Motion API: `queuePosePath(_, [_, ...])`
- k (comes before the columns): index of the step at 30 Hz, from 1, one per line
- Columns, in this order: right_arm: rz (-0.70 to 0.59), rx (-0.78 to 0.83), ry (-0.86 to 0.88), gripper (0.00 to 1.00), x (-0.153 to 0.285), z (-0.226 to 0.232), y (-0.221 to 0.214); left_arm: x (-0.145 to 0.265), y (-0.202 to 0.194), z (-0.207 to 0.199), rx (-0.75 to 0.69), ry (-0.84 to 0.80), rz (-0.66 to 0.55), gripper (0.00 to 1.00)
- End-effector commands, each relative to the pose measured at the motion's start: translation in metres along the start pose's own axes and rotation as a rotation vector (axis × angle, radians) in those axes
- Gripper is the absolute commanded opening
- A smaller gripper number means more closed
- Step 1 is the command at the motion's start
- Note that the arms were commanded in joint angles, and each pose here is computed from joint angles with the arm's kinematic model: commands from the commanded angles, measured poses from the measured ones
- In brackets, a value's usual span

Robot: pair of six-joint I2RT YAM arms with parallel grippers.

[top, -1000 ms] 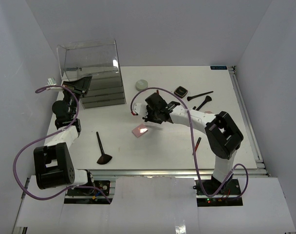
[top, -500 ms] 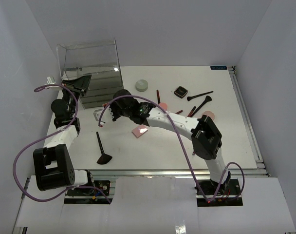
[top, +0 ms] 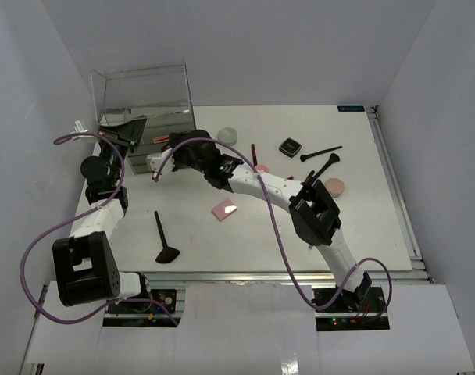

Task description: Organize the makeup

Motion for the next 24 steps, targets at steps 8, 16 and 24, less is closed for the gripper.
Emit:
queuePosePath(8, [-0.052,-0.009,-0.273,0.1,-0.038,-0.023,-0.028,-0.004,0.01,-0.03,-0.08,-0.096,-0.009,0.25])
queuePosePath(16, [-0.036,-0.049,-0.254,0.25,-0.05,-0.008,-0.039,-0.003,0.01,-0.031,-0.085,-0.098,-0.006,0.25])
queuePosePath(24, [-0.039,-0.097,-0.213,0.89,-0.038,-0.006,-0.037,-0.003,0.009,-0.032,-0.079,-0.102,-0.005,0.25])
Point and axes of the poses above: each gripper's point midway between its finger pads, its own x axis back along the fingers, its own z axis along the line the jaws close on, y = z × x, the point moved 9 cm from there along x, back along the fingers, and after that the axes turned 2 degrees about x, right-handed, at the moved point
